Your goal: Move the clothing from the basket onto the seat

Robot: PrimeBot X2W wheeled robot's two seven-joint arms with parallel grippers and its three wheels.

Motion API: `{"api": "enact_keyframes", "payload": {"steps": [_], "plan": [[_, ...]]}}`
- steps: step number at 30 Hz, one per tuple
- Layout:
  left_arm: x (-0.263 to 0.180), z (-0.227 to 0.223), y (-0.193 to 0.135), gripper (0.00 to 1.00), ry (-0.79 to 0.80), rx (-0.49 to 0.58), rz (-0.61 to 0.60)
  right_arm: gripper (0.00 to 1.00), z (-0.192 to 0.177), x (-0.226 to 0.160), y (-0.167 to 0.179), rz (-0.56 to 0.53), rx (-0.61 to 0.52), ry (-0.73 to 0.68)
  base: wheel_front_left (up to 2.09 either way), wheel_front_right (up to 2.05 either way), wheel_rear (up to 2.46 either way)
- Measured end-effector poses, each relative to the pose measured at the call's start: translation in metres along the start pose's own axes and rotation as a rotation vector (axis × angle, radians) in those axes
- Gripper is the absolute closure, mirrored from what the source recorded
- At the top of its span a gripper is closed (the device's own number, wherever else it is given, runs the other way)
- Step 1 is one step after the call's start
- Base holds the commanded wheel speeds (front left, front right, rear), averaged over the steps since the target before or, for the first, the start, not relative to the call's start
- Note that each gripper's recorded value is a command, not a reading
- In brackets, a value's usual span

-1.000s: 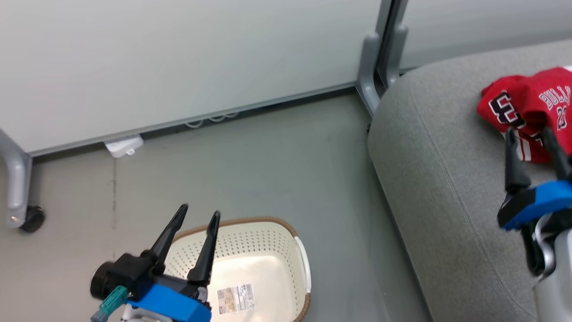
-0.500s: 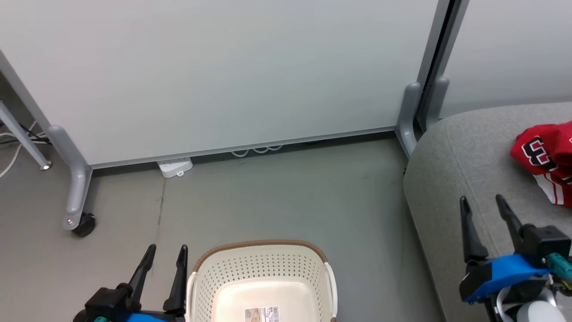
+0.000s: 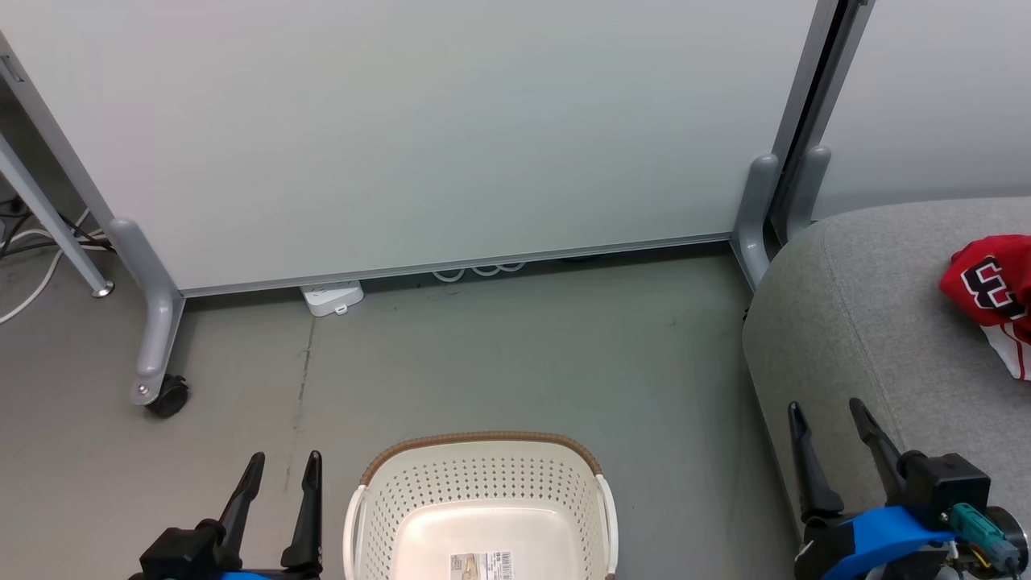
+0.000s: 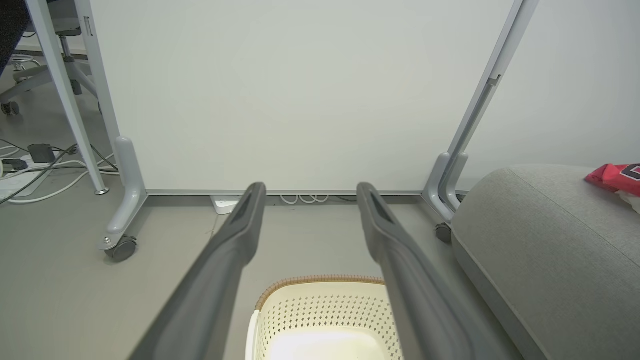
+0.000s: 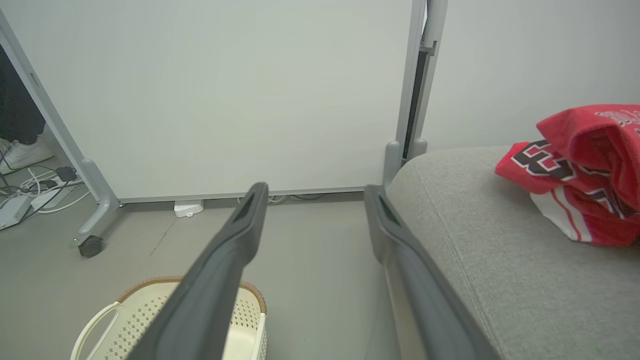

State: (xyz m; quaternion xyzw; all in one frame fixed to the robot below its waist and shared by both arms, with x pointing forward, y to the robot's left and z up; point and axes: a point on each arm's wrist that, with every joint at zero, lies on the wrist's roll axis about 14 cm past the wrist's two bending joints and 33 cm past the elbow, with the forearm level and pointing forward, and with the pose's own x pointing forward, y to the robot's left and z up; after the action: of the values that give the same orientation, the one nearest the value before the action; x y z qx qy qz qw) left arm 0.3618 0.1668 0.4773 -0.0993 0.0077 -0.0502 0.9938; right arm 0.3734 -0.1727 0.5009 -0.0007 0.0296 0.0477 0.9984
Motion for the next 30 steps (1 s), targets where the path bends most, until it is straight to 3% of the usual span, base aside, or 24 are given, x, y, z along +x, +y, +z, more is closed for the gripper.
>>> {"api": "enact_keyframes", "payload": {"steps": [19,20,30], "plan": [[-0.002,0.001,-0.003,0.00,-0.002,-0.002,-0.009,0.00,-0.001,-0.001,0.008,0.022,0.033,-0.003,0.00,0.00,0.00],[-0.002,0.001,-0.003,1.00,-0.002,-0.002,-0.009,1.00,-0.001,-0.002,0.008,0.021,0.035,-0.004,0.00,0.00,0.00],[-0.024,-0.045,-0.003,1.00,0.140,-0.037,0.020,1.00,-0.042,-0.013,0.007,0.010,0.056,0.122,0.00,0.00,0.00]]}}
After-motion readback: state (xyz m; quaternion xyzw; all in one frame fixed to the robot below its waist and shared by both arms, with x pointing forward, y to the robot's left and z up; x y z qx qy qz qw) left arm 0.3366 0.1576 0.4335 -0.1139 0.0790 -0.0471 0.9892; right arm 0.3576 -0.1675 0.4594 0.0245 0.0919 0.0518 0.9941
